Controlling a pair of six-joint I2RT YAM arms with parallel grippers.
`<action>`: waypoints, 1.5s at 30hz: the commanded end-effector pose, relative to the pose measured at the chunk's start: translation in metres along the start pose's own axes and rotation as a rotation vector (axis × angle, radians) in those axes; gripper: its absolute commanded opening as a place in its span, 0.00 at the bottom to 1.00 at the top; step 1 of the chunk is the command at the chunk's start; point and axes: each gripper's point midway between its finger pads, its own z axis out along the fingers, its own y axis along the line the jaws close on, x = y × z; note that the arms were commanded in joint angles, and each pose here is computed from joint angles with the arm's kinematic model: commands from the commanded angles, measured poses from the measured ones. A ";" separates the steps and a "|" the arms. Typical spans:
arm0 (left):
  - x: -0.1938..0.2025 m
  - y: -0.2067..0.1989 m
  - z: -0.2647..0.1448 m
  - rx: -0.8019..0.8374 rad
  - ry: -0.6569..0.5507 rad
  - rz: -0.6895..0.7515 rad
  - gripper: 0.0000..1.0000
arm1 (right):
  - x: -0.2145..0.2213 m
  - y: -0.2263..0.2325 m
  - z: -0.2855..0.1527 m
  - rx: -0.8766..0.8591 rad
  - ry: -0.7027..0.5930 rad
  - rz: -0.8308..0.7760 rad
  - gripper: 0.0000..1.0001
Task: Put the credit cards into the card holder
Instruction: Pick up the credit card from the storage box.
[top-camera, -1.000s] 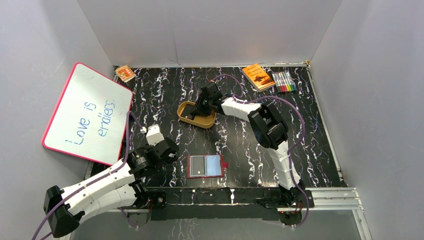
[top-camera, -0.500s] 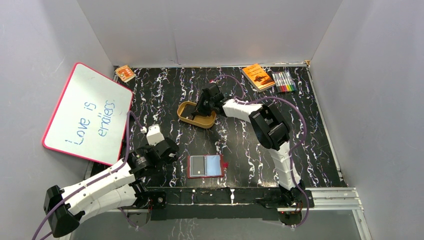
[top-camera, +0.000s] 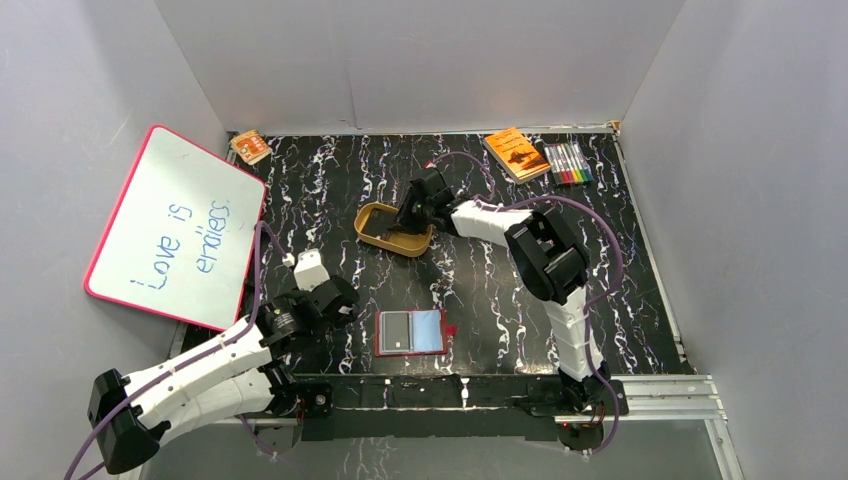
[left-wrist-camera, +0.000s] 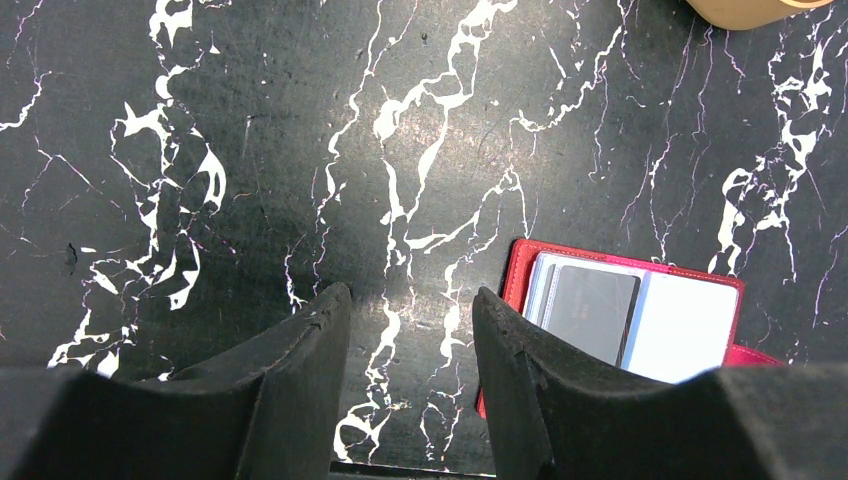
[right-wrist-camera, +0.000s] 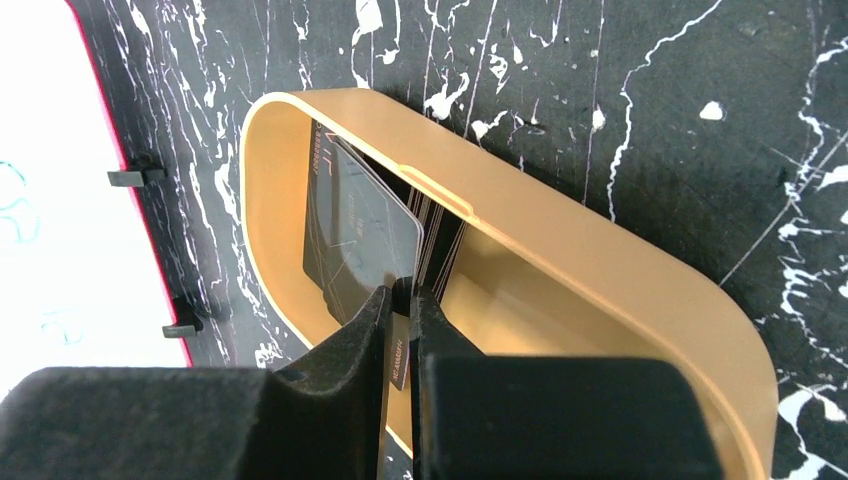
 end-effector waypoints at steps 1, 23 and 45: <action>-0.004 0.004 0.000 -0.016 -0.020 0.003 0.46 | -0.007 0.007 -0.018 -0.008 -0.021 -0.015 0.11; -0.026 0.006 -0.013 -0.023 -0.082 -0.036 0.44 | -0.012 0.043 -0.056 -0.093 -0.020 0.128 0.00; -0.065 0.009 -0.035 -0.038 -0.199 -0.090 0.46 | -0.017 0.060 -0.161 -0.250 0.133 0.462 0.00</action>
